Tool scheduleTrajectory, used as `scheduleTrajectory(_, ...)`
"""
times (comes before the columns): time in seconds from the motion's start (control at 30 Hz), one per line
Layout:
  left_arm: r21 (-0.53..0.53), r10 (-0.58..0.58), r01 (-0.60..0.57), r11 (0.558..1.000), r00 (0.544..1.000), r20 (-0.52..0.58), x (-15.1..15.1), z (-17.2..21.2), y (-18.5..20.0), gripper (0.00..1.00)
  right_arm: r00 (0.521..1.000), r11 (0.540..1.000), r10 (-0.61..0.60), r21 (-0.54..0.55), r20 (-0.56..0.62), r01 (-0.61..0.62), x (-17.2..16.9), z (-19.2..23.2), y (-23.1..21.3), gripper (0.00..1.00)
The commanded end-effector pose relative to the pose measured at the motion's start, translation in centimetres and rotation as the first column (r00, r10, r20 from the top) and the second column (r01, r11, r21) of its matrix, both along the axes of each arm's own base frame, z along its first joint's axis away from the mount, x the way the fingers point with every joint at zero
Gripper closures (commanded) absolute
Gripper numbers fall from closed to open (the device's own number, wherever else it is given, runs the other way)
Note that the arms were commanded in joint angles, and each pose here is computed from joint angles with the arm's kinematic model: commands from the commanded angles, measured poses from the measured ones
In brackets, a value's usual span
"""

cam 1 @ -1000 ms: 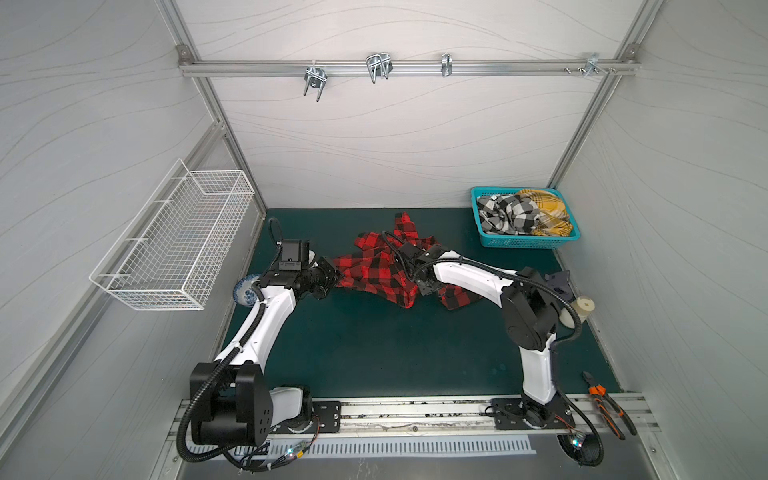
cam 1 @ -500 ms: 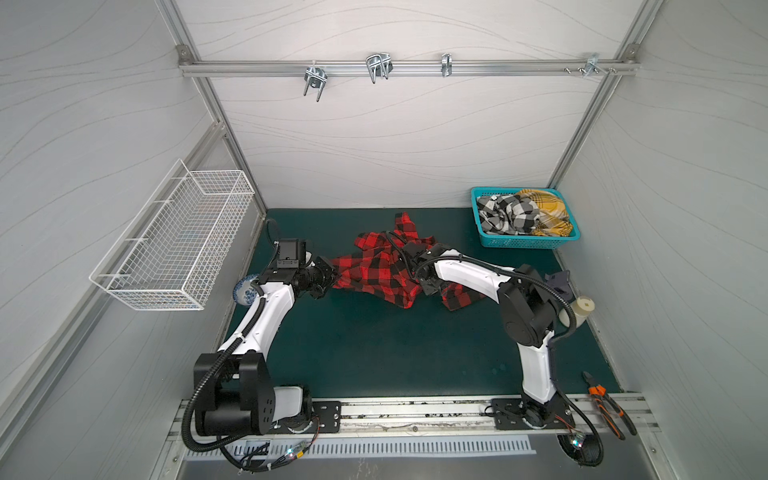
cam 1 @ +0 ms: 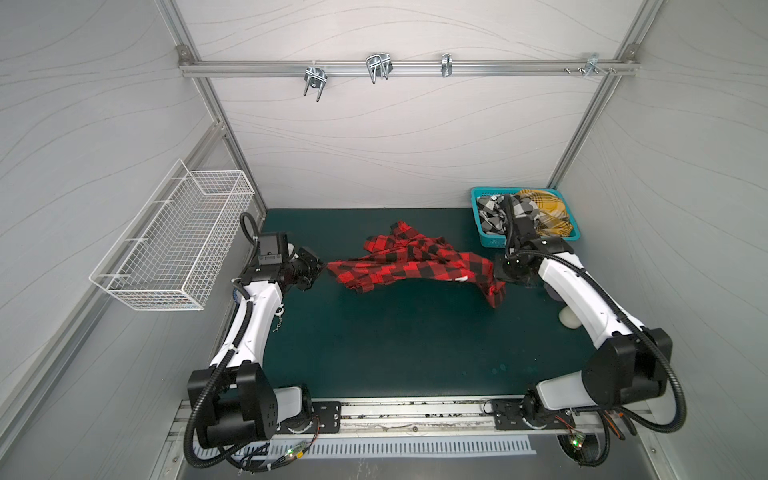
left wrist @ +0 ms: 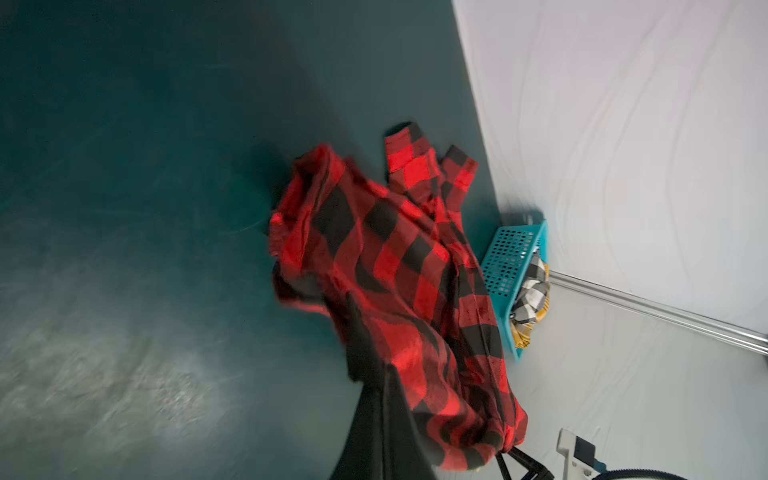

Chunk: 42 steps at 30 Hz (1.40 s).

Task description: Fold and stack the long sleeve shirts

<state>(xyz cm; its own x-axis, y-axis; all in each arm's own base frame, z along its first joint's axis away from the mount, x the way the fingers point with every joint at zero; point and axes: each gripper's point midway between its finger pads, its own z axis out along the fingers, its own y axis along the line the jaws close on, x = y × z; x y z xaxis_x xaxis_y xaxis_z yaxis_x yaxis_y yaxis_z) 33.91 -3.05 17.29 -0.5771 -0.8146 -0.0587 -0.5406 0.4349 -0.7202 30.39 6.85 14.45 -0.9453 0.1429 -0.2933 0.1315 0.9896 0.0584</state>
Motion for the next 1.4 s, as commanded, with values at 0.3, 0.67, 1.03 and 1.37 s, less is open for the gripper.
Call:
scheduleTrajectory(0.3, -0.072, -0.111, 0.1, 0.992, 0.977, -0.181, -5.9, -8.3, -2.0, 1.0, 0.98, 0.968, 0.191, 0.178, -0.063, -0.178, -7.5, 0.5, 7.9, 0.32)
scheduleTrajectory(0.67, -0.049, -0.124, 0.117, 0.992, 0.975, -0.183, -4.8, -7.8, -1.5, 1.0, 0.934, 0.939, 0.325, 0.167, -0.147, -0.3, -2.9, -2.7, 13.2, 0.61)
scheduleTrajectory(1.03, -0.043, -0.128, 0.122, 0.992, 0.974, -0.186, -4.2, -8.2, -1.2, 1.0, 0.911, 0.954, 0.291, 0.018, -0.294, -0.299, -0.4, -9.0, 13.2, 0.6)
scheduleTrajectory(1.37, -0.046, -0.128, 0.121, 0.992, 0.973, -0.193, -4.0, -8.8, -1.2, 1.0, 0.902, 0.94, 0.308, -0.048, -0.302, -0.338, -0.6, -9.6, 13.3, 0.81)
